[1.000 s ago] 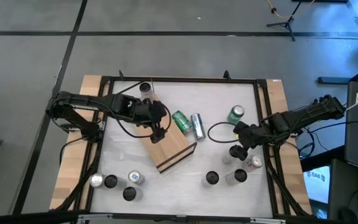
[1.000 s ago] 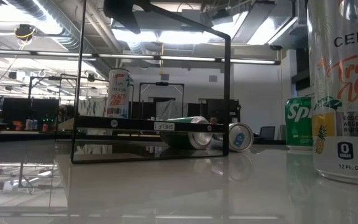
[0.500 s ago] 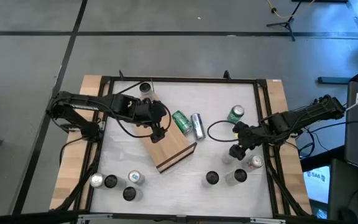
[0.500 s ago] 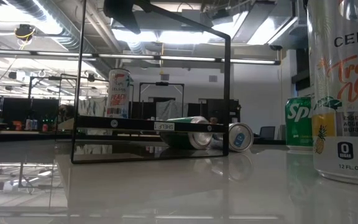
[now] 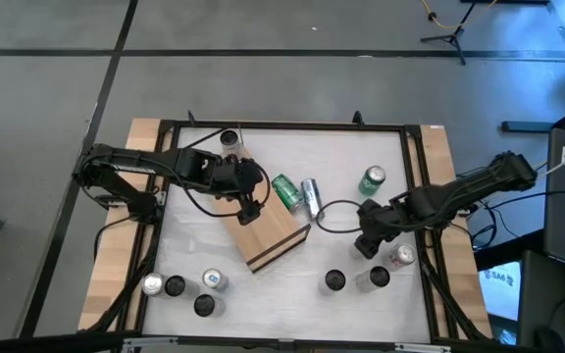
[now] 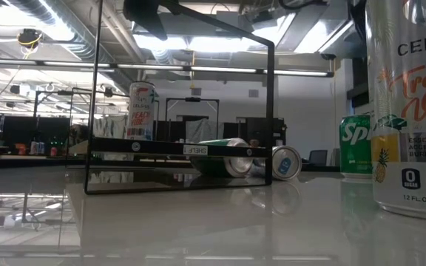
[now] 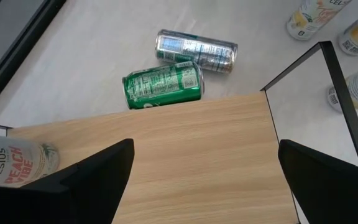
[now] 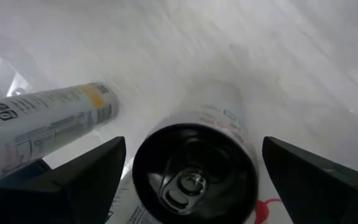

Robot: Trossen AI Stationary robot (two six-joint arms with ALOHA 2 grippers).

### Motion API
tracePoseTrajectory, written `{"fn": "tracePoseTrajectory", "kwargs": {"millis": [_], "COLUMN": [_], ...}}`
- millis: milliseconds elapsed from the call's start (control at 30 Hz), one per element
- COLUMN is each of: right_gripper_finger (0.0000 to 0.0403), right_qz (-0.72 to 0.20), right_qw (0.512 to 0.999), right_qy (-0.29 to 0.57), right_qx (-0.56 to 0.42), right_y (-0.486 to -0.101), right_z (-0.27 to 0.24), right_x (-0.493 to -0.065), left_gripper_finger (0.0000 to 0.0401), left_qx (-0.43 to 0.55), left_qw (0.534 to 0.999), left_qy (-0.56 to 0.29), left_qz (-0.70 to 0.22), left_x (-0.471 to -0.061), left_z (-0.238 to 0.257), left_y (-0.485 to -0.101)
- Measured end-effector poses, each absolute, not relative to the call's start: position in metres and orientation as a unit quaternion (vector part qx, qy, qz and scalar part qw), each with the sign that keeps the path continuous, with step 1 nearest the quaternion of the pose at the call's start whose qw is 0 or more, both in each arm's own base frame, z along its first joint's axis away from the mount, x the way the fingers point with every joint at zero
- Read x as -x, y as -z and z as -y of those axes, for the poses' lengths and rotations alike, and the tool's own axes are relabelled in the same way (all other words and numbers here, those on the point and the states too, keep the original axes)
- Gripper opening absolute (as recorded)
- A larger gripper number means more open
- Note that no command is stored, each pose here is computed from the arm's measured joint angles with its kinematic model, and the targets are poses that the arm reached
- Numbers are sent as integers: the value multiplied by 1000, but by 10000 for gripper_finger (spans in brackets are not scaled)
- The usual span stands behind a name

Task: Place canned beverage on shelf
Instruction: Put the white yellow soda can on the shelf

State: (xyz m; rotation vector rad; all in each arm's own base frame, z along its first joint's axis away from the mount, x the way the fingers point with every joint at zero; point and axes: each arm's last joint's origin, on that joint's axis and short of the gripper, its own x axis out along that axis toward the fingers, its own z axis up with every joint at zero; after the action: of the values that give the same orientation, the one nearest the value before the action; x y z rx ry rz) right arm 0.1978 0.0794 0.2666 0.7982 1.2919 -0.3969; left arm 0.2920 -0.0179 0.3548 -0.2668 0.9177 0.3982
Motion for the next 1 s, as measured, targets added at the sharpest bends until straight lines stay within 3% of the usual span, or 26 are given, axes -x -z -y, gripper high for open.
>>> {"fn": "tracePoseTrajectory", "kwargs": {"millis": [667, 800, 1000], "right_gripper_finger": [370, 345, 273], "right_qz": [-593, -596, -595], "right_qw": [699, 698, 699], "right_qy": [193, 195, 194], "right_qx": [-348, -347, -347], "right_y": [-256, -254, -255], "right_z": [-80, -80, -80], "right_x": [-200, -201, -201], "left_gripper_finger": [386, 386, 386], "left_qx": [125, 124, 101], "left_qw": [869, 868, 869], "left_qy": [-195, -195, -181], "left_qz": [-437, -440, -449], "left_x": [-292, -291, -291], "left_z": [18, 18, 18], "left_y": [-355, -354, -354]}}
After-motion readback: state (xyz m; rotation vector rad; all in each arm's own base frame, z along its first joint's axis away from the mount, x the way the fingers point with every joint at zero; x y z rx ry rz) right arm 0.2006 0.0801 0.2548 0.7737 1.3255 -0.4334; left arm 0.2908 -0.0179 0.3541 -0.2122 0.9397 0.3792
